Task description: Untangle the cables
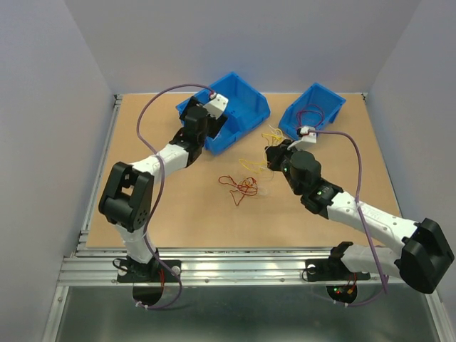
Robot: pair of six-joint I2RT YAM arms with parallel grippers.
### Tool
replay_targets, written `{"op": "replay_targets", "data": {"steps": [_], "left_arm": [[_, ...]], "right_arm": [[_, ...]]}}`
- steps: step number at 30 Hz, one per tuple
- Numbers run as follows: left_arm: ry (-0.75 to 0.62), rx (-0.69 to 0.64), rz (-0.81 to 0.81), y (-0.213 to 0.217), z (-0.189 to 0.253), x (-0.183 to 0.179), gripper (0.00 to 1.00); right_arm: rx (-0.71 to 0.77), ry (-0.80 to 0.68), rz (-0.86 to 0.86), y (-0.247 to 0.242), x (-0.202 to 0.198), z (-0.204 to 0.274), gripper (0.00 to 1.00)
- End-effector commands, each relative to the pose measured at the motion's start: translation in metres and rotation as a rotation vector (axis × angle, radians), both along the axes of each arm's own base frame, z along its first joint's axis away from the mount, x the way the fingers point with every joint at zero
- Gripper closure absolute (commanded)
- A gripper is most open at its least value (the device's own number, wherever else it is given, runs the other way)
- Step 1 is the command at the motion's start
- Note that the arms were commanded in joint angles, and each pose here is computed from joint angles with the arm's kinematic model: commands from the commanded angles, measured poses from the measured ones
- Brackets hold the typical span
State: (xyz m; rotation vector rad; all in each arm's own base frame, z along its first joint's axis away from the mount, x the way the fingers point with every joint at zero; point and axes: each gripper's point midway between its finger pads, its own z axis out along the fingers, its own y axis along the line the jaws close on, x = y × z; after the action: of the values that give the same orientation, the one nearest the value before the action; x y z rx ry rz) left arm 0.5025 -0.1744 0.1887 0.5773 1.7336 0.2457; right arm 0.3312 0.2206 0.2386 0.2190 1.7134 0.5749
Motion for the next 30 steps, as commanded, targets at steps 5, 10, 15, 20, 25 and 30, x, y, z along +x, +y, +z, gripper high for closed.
{"op": "replay_targets", "data": {"steps": [5, 10, 15, 20, 25, 30], "left_arm": [[-0.297, -0.232, -0.121, 0.000, 0.110, -0.057, 0.07], [-0.341, -0.226, -0.655, -0.056, 0.119, -0.143, 0.07], [-0.337, -0.247, -0.969, -0.084, 0.117, -0.206, 0.01], [-0.261, -0.274, -1.059, -0.097, 0.108, -0.213, 0.01], [-0.179, -0.253, -1.104, -0.109, 0.085, -0.208, 0.02], [-0.142, -0.220, -1.123, -0.117, 0.073, -0.209, 0.16]], "right_arm": [[-0.001, -0.031, 0.091, 0.020, 0.000, 0.014, 0.99], [-0.034, -0.032, 0.258, 0.052, -0.004, 0.011, 0.98], [-0.040, -0.054, 0.423, 0.080, -0.014, 0.008, 0.96], [-0.038, -0.069, 0.498, 0.092, -0.020, 0.007, 0.95], [-0.038, -0.073, 0.536, 0.098, -0.024, 0.006, 0.95], [-0.038, -0.073, 0.538, 0.097, -0.024, 0.006, 0.95]]}}
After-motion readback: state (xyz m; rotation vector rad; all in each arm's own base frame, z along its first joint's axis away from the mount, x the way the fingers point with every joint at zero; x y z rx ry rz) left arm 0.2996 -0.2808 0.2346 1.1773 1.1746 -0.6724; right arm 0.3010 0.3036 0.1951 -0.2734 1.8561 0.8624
